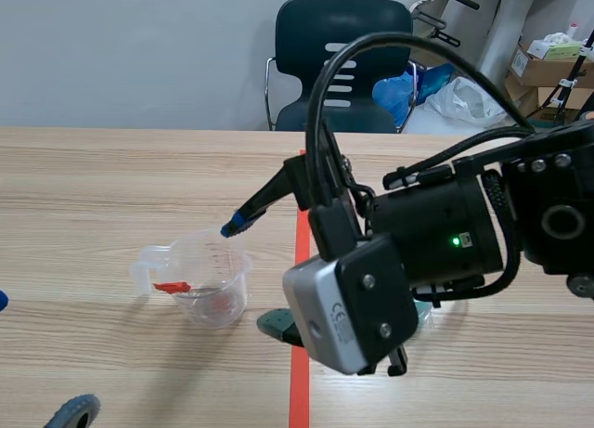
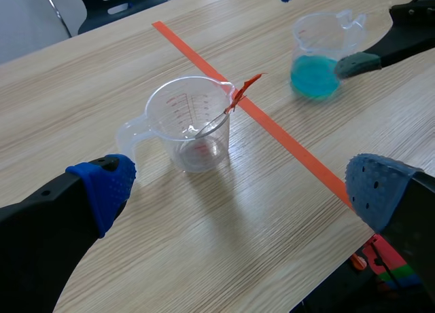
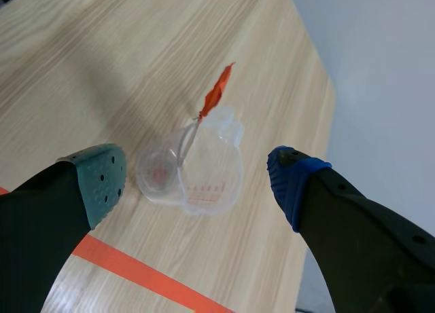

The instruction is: Do the redox reaction experiment

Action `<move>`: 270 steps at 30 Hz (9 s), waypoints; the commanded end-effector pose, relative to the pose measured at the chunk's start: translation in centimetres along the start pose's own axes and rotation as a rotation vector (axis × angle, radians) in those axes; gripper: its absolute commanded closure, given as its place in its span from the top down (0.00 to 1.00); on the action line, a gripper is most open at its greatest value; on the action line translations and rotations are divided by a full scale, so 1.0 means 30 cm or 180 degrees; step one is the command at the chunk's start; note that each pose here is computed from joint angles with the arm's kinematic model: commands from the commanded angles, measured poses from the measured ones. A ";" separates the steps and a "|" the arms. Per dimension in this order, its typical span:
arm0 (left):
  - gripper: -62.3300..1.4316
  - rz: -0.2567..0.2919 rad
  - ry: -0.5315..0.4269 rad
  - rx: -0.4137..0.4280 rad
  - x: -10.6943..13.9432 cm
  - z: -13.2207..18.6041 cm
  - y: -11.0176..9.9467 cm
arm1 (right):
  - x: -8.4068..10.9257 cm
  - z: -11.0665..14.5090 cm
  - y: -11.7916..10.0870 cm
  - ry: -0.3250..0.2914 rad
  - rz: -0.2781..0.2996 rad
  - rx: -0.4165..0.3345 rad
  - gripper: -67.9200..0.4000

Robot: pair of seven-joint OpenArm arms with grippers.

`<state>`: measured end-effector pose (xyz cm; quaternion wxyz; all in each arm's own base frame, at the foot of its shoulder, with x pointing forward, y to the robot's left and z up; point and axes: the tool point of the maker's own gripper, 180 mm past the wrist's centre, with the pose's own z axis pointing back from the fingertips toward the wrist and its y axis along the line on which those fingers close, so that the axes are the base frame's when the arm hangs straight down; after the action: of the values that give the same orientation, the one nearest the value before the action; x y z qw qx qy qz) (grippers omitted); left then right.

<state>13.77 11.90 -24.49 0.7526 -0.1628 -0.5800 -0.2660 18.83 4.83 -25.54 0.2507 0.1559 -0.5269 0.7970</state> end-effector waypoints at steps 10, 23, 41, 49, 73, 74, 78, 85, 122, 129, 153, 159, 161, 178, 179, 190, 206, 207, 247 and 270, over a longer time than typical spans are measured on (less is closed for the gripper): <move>1.00 0.0001 -0.0095 0.0009 0.026 -0.005 0.001 | 0.043 -0.025 -0.072 -0.0137 0.0116 -0.0223 0.64; 1.00 0.0001 -0.0095 0.0009 0.026 -0.005 0.001 | 0.060 -0.100 -0.125 -0.0182 0.0043 -0.0386 0.64; 1.00 0.0001 -0.0095 0.0008 0.026 -0.005 0.001 | 0.059 -0.167 -0.084 -0.0270 -0.0175 -0.0258 0.63; 1.00 0.0001 -0.0095 0.0008 0.026 -0.005 0.001 | 0.016 -0.184 -0.062 -0.0204 -0.0300 -0.0229 0.63; 1.00 0.0002 -0.0095 0.0006 0.026 -0.005 0.000 | -0.023 -0.194 -0.055 -0.0201 -0.0394 -0.0210 0.44; 1.00 0.0003 -0.0095 0.0004 0.026 -0.005 0.000 | -0.023 -0.194 -0.055 -0.0201 -0.0394 -0.0210 0.41; 1.00 0.0004 -0.0095 0.0002 0.026 -0.005 -0.001 | -0.023 -0.194 -0.055 -0.0202 -0.0394 -0.0211 0.30; 1.00 0.0004 -0.0095 0.0002 0.026 -0.005 -0.001 | -0.018 -0.193 -0.061 -0.0231 -0.0438 -0.0238 0.11; 1.00 0.0005 -0.0095 0.0000 0.026 -0.005 -0.001 | -0.026 -0.112 -0.111 -0.0442 -0.1071 -0.0602 0.02; 1.00 0.0005 -0.0095 0.0000 0.026 -0.005 -0.001 | -0.044 -0.057 -0.168 -0.0514 -0.1223 -0.0800 0.02; 1.00 0.0005 -0.0095 0.0000 0.026 -0.005 -0.001 | -0.061 0.029 -0.346 -0.0824 -0.1928 -0.1313 0.02; 1.00 0.0005 -0.0095 0.0000 0.026 -0.005 -0.001 | -0.063 0.068 -0.384 -0.0956 -0.2207 -0.1340 0.02; 1.00 0.0005 -0.0094 0.0000 0.026 -0.005 -0.001 | -0.061 0.077 -0.395 -0.1004 -0.2287 -0.1353 0.02; 1.00 0.0005 -0.0095 0.0000 0.026 -0.005 -0.001 | 0.006 0.181 -0.491 -0.1253 -0.2594 -0.1332 0.02; 1.00 0.0005 -0.0095 0.0000 0.026 -0.005 -0.001 | 0.010 0.187 -0.500 -0.1266 -0.2612 -0.1337 0.02; 1.00 0.0005 -0.0097 0.0000 0.027 -0.005 -0.001 | -0.012 0.195 -0.506 -0.1157 -0.2959 -0.1294 0.02; 1.00 0.0005 -0.0095 0.0000 0.026 -0.005 -0.001 | -0.031 0.182 -0.496 -0.0921 -0.2920 -0.1165 0.02; 1.00 0.0005 -0.0094 0.0000 0.026 -0.005 -0.001 | -0.030 0.183 -0.498 -0.0921 -0.2914 -0.1167 0.02; 1.00 0.0005 -0.0094 0.0000 0.026 -0.005 -0.001 | -0.024 0.191 -0.518 -0.0977 -0.2929 -0.1196 0.02; 1.00 0.0005 -0.0094 0.0000 0.026 -0.005 -0.001 | -0.023 0.191 -0.518 -0.0978 -0.2929 -0.1196 0.02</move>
<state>13.76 11.90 -24.50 0.7527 -0.1630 -0.5798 -0.2660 28.00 4.24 -13.67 0.5383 0.4314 -0.5527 0.4676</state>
